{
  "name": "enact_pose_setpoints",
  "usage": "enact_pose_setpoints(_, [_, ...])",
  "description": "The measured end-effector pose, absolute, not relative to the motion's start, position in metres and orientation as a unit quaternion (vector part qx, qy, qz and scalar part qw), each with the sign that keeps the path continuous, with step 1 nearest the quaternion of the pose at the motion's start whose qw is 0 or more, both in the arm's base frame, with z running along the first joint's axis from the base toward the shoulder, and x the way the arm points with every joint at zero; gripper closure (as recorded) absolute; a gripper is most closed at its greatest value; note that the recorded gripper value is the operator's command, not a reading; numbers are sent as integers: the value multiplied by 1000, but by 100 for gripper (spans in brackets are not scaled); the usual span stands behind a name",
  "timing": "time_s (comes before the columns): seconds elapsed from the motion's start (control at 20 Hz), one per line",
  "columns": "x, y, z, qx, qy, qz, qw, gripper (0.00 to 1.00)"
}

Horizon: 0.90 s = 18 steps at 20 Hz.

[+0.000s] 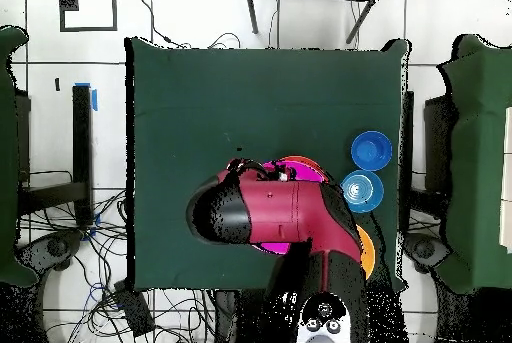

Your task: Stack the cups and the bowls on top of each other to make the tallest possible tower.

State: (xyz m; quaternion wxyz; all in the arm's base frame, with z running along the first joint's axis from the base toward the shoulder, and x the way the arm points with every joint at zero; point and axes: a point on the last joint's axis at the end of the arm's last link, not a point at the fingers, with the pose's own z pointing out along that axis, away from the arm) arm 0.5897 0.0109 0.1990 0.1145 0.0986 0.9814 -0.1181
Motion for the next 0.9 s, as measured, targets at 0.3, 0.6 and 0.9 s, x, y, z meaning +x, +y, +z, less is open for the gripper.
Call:
enact_pose_setpoints(0.3, [589,13,196,94,983,-114,112,0])
enact_pose_setpoints(0.6, [589,16,192,92,984,-107,109,0])
enact_pose_setpoints(0.9, [588,18,190,91,985,-102,106,0])
